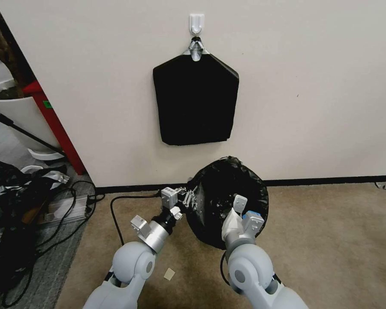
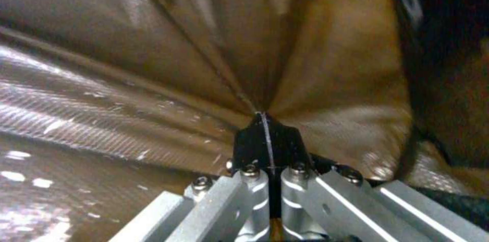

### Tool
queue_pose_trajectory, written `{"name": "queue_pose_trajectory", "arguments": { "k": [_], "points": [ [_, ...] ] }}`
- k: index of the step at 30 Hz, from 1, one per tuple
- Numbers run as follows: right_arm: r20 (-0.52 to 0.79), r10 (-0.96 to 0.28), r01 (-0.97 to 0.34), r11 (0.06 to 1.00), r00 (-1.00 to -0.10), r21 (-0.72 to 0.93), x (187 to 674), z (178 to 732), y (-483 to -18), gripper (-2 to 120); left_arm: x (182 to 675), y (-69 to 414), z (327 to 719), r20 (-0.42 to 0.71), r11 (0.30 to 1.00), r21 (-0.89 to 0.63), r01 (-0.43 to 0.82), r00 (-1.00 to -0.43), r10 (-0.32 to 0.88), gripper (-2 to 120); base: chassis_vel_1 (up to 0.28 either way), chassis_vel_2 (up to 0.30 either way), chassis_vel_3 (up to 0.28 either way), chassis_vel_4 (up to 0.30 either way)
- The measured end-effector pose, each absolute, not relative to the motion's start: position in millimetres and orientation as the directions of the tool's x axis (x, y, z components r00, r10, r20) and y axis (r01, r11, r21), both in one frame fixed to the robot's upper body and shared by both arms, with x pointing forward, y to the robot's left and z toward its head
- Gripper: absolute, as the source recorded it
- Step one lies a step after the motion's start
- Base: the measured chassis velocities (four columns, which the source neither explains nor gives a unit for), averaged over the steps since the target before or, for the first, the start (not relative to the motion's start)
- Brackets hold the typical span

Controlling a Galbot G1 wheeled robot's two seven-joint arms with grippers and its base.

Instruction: Place a trash bag onto the trash bin.

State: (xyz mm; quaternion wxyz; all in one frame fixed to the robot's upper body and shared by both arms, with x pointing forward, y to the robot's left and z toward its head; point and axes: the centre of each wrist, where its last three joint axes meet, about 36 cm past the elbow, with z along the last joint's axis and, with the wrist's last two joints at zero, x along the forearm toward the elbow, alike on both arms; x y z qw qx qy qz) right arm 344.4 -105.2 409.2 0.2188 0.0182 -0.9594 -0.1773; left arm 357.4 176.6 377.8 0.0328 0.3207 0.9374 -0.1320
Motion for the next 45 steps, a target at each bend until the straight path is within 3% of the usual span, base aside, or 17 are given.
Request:
{"name": "queue_pose_trajectory", "arguments": {
  "k": [9, 19, 25, 31, 32, 36, 45],
  "points": [
    [0.470, -0.032, 0.088, 0.969, -0.882, 0.231, 363.4, 385.6, -112.8, 0, 354.3, 173.4, 382.3, -0.156, 0.754, -0.214, 0.621, -0.783, 0.602, 7, 0.000, 0.000, 0.000, 0.000],
    [0.366, 0.054, 0.097, 0.990, -0.929, 0.100, 368.9, 382.8, -121.1, 0, 353.9, 174.1, 384.4, -0.158, 0.757, -0.211, 0.618, -0.786, 0.598, 7, 0.000, 0.000, 0.000, 0.000],
    [0.322, -0.038, 0.013, 0.988, -0.946, 0.156, 356.0, 390.9, -116.9, 0, 355.9, 174.2, 383.6, -0.153, 0.759, -0.210, 0.616, -0.788, 0.597, 7, 0.000, 0.000, 0.000, 0.000],
    [0.379, -0.176, -0.051, 0.947, -0.909, 0.318, 351.5, 404.5, -103.5, 0, 355.2, 171.5, 381.1, -0.146, 0.755, -0.212, 0.620, -0.784, 0.603, 7, 0.000, 0.000, 0.000, 0.000],
    [0.464, -0.173, -0.036, 0.957, -0.869, 0.289, 358.8, 396.9, -103.9, 0, 354.2, 171.8, 382.3, -0.147, 0.754, -0.209, 0.622, -0.783, 0.605, 7, 0.000, 0.000, 0.000, 0.000],
    [0.522, -0.150, -0.023, 0.970, -0.840, 0.241, 364.1, 390.2, -106.9, 0, 353.5, 172.8, 383.7, -0.149, 0.753, -0.206, 0.625, -0.781, 0.607, 7, 0.000, 0.000, 0.000, 0.000],
    [0.552, -0.099, -0.011, 0.987, -0.828, 0.161, 372.4, 384.9, -112.7, 0, 351.3, 168.1, 385.4, -0.156, 0.744, -0.210, 0.635, -0.772, 0.616, 7, 0.000, 0.000, 0.000, 0.000]
  ]
}}
